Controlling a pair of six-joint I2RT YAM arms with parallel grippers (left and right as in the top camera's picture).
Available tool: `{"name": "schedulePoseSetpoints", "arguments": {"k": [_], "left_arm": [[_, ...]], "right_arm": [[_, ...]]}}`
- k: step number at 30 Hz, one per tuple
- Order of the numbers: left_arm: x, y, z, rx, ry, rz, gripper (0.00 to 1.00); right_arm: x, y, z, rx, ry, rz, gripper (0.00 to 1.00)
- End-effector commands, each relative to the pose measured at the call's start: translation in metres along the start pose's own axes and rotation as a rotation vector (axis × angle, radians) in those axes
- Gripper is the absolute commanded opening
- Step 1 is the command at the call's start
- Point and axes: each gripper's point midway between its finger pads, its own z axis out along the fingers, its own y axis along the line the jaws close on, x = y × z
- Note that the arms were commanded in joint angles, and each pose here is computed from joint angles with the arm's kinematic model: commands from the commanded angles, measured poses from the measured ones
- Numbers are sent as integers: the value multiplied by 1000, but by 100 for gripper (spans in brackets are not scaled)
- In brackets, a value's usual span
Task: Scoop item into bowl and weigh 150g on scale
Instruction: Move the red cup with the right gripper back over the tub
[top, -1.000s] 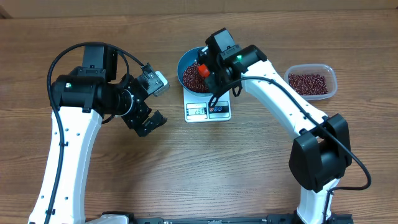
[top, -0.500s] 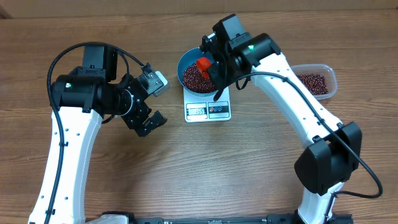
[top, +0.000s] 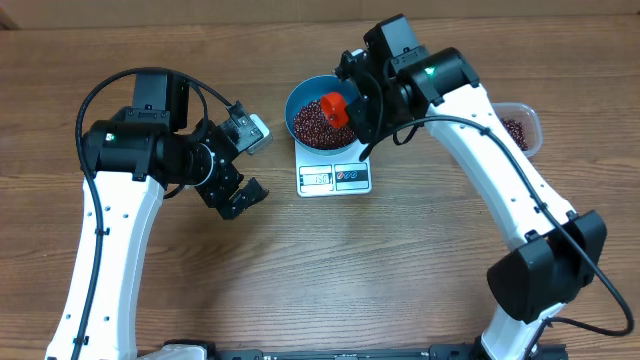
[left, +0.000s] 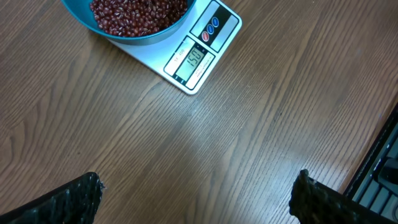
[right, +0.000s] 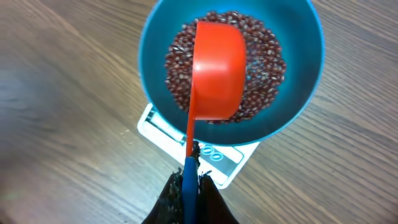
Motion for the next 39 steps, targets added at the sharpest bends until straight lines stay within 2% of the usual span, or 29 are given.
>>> {"name": "schedulePoseSetpoints", "arguments": {"k": [1,9,13,17,22,26,33,39], "left_arm": [[-6,1,-8,-19,-24,3,100],[-6,1,-8,-19,-24,3,100],[-6,1,-8,-19,-24,3,100],[-6,1,-8,-19,-24,3,100],[-6,1,-8,-19,-24,3,100],[-6,1,-8,-19,-24,3,100],[-6,1,-8,-19,-24,3,100],[-6,1,-8,-19,-24,3,99]], "right_arm": [[-16,14,-39,-48,-107,-15,4],[-17,13,-41,-46,-113,-13,4],[-17,25,-49,-124,-127,-11,4],[-18,25,-67,-191,-154,17,4],[-12,2,-98,-218,-181,102,4],[9,-40,-118,-151,-172,211,4],[79,-135,-143,148,-43,455,4],[109,-172,-144,313,41,519,4]]}}
